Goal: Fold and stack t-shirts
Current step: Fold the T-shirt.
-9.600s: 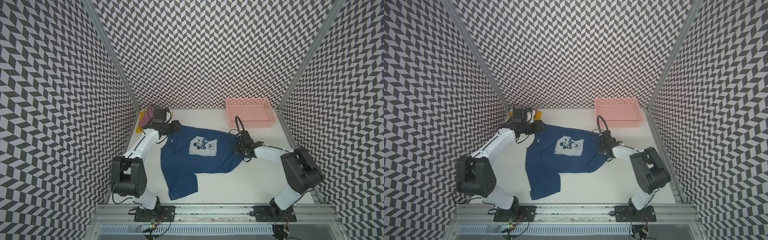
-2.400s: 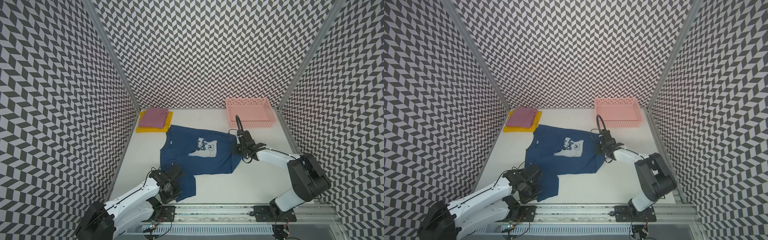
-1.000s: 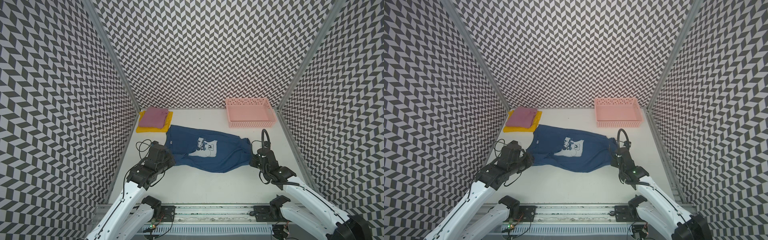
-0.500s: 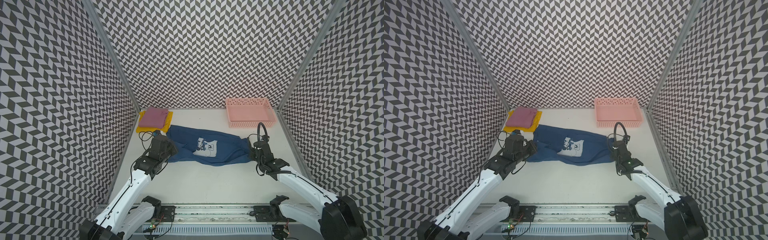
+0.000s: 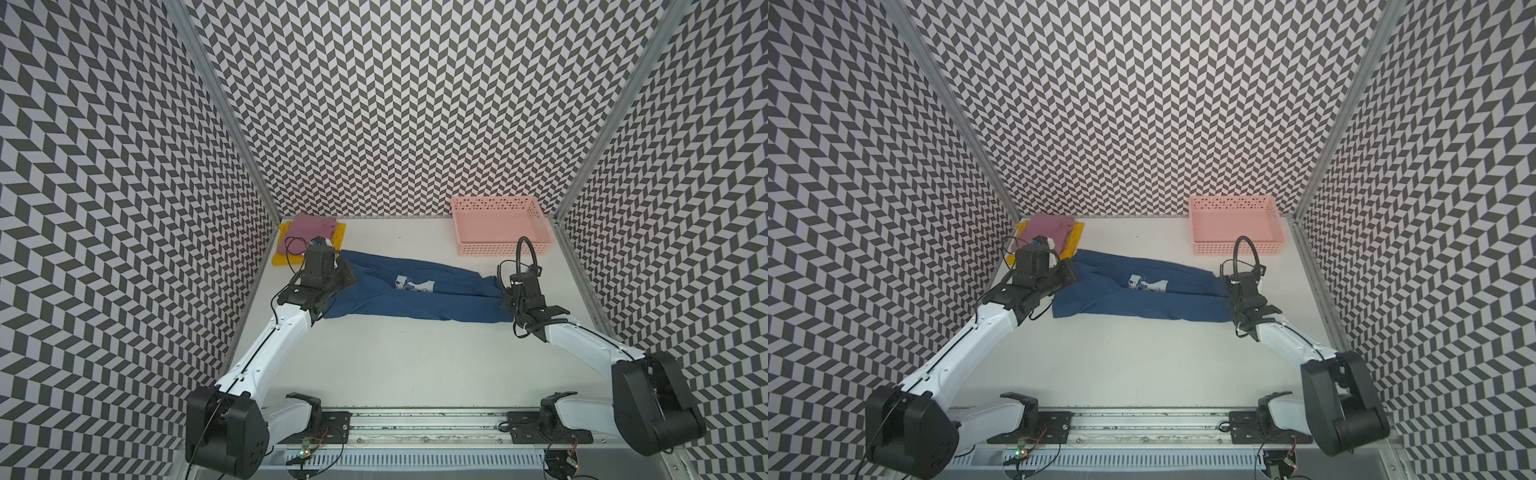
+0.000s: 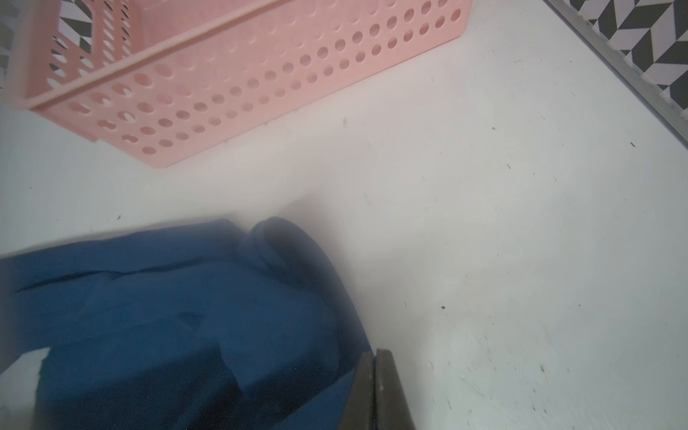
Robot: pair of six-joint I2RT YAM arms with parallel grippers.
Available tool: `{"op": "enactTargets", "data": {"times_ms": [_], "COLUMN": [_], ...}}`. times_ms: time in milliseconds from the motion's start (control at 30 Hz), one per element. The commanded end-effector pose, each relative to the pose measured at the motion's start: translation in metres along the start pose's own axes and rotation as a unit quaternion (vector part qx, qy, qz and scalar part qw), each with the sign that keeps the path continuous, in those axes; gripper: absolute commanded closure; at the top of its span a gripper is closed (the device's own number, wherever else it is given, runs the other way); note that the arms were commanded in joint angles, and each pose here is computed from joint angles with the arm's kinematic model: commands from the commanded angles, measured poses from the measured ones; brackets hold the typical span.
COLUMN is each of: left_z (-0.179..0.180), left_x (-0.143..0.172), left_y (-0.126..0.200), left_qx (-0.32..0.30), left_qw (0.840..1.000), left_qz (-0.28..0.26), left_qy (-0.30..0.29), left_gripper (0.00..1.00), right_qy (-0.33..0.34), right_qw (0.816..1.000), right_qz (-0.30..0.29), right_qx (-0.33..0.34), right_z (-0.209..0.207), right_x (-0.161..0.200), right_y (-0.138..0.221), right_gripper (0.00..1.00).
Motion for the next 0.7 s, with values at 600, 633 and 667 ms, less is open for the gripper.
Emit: {"op": "enactTargets", "data": {"times_ms": [600,633,667], "left_z": [-0.014,-0.016,-0.017], "left_x": [-0.025,-0.028,-0.029], "left_y": [-0.085,-0.090,-0.096], "left_qx": [0.026,0.031,0.034], "left_qw": [0.996,0.996,0.995], "left_qz": [0.056,0.058,0.063], "left_qy": [-0.063,-0.066,-0.066], "left_gripper": [1.00,1.00,1.00], "right_qy": [0.015,0.016,0.017], "right_qw": [0.999,0.999,0.999], "right_qz": [0.027,0.030,0.032], "right_qx": [-0.026,-0.025,-0.025], "right_z": [0.031,0.031,0.032], "right_x": [0.000,0.001,0.001], "right_y": [-0.049,-0.052,-0.053], "right_gripper": [1.00,1.00,1.00]}}
Point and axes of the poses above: each gripper's point midway between its finger pads, its own y axis back along the fingers, its own z axis along the line the jaws close on, x = y × z, the point moved 6 cm from there along y, back along the fingers, and after that the axes turned 5 degrees about -y, right-handed, at the moved point
